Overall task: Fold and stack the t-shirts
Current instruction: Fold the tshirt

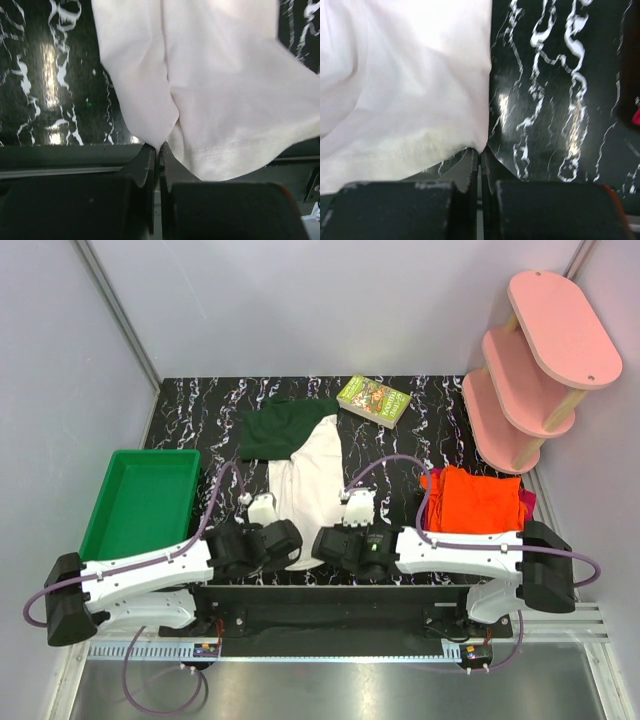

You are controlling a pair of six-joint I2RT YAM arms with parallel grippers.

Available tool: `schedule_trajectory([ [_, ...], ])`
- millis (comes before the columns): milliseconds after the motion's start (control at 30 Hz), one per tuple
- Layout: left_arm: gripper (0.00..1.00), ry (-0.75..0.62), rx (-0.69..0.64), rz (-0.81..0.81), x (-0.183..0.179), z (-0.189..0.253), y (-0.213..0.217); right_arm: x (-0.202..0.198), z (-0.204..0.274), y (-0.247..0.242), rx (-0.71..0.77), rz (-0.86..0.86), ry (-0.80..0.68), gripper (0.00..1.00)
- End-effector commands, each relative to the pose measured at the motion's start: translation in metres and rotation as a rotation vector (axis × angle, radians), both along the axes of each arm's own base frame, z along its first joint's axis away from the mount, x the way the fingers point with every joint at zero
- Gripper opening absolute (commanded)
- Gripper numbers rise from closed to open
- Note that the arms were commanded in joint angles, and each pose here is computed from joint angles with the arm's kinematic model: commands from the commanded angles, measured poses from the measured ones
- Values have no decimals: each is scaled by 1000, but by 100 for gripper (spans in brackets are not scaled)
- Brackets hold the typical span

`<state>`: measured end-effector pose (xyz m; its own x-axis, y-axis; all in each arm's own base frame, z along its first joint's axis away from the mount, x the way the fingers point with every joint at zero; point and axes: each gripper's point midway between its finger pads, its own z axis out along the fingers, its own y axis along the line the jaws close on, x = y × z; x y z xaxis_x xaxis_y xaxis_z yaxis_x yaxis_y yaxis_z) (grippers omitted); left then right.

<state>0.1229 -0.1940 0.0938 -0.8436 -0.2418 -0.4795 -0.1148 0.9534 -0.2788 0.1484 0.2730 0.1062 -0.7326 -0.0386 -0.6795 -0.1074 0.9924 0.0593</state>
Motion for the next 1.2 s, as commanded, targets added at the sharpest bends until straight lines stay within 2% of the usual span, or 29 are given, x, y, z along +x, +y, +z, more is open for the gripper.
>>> schedule_trajectory([
  [0,0,-101,106,30,32,18,11,42,25,-8,-45,-10,-98,0],
  [267,0,-137,157,103,77,33,32,101,25,-7,-78,-11,-112,0],
  [500,0,-188,180,183,131,55,57,150,32,2,-84,0,-126,0],
  [967,0,-119,251,216,232,26,63,254,20,-7,-72,-72,-112,0],
  [1167,0,-138,237,216,276,35,52,289,9,-8,-65,-94,-96,0],
])
